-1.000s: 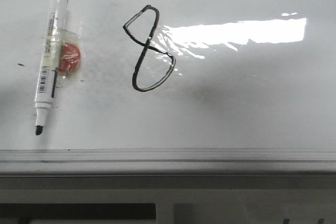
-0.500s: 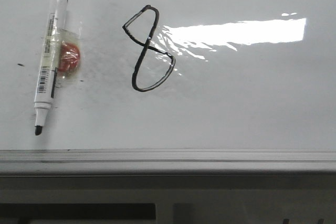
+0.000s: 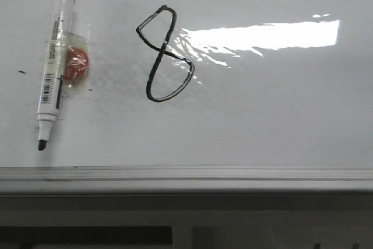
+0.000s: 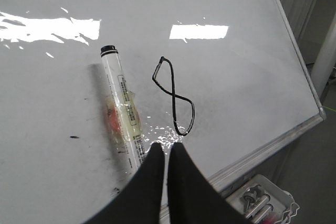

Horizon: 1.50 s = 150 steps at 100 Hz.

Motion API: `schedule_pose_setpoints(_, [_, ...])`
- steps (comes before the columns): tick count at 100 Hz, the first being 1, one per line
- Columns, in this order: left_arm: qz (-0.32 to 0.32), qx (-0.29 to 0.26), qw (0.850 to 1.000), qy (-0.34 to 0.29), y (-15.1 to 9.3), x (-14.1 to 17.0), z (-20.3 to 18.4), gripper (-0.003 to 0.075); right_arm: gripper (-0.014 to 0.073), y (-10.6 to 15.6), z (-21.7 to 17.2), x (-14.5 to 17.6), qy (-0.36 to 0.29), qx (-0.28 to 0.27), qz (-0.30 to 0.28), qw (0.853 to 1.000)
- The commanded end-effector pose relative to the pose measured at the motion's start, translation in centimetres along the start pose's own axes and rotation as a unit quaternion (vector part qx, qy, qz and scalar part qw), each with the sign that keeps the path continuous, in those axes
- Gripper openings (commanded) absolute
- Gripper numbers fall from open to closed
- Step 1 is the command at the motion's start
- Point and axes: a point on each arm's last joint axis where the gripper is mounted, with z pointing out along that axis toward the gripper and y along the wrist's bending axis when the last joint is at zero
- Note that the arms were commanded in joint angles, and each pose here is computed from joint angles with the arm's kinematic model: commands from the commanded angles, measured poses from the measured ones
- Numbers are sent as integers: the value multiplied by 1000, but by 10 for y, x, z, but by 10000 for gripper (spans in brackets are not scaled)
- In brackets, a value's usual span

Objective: Write number 8 on whiteboard

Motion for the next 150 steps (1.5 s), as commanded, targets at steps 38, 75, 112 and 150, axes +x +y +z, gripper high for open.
schedule_pose_setpoints(38, [-34, -28, 999, -11, 5, 1, 0, -21, -63, 1, 1, -14, -36, -8, -8, 999])
schedule_pose_setpoints(75, [121, -233, 963, -67, 32, 10, -27, -20, -63, 1, 1, -14, -36, -8, -8, 999])
schedule_pose_setpoints(112, [64, -381, 922, 15, 46, 31, -43, -20, -63, 1, 1, -14, -36, -8, -8, 999])
schedule_pose_setpoints(150, [49, -384, 920, 59, 47, 39, -44, -20, -63, 1, 1, -14, -36, -8, -8, 999])
